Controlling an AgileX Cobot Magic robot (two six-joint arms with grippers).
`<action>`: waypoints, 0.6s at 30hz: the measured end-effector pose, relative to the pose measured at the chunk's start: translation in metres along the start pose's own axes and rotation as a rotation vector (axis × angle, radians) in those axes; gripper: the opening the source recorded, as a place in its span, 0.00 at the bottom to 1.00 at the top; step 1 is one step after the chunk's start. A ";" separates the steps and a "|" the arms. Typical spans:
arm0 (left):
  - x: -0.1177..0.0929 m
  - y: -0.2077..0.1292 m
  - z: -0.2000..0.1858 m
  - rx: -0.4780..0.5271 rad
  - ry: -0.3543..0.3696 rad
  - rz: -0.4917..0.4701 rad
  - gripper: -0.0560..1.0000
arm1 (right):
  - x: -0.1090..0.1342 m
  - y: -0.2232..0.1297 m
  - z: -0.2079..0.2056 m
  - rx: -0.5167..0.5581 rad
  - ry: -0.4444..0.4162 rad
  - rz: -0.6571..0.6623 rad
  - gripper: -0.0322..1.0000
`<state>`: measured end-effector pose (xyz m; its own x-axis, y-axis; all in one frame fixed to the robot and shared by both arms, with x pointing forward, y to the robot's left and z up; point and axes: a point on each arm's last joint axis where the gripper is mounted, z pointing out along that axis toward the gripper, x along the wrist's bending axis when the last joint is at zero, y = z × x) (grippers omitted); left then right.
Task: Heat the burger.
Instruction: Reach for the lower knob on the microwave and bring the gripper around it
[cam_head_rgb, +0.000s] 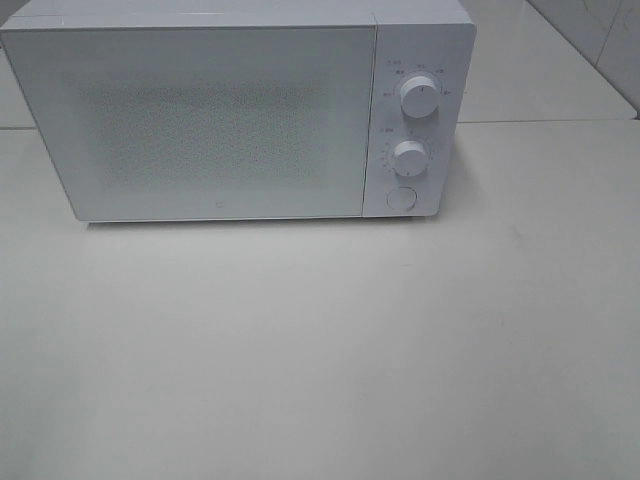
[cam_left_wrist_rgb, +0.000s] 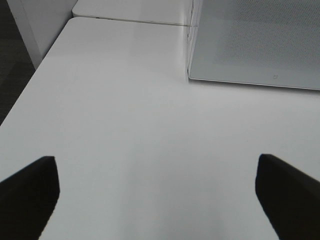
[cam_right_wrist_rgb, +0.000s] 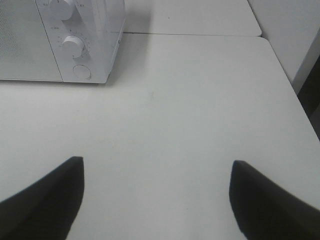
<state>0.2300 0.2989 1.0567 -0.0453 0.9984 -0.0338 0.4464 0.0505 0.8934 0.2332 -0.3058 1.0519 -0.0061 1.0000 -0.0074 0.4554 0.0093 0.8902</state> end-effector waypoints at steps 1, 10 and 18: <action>0.000 0.000 0.000 0.000 0.000 0.000 0.99 | 0.000 0.000 0.000 0.000 0.000 0.001 0.76; 0.000 0.000 0.000 0.000 0.000 0.000 0.99 | 0.001 0.013 0.003 -0.033 0.003 0.008 0.76; 0.000 0.000 0.000 0.000 0.000 0.000 0.99 | 0.003 0.029 0.023 -0.040 0.009 -0.001 0.76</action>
<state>0.2300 0.2989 1.0567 -0.0453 0.9984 -0.0338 0.4464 0.0505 0.8934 0.2668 -0.3022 1.0667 -0.0148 0.9999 -0.0045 0.4194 0.0103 0.9077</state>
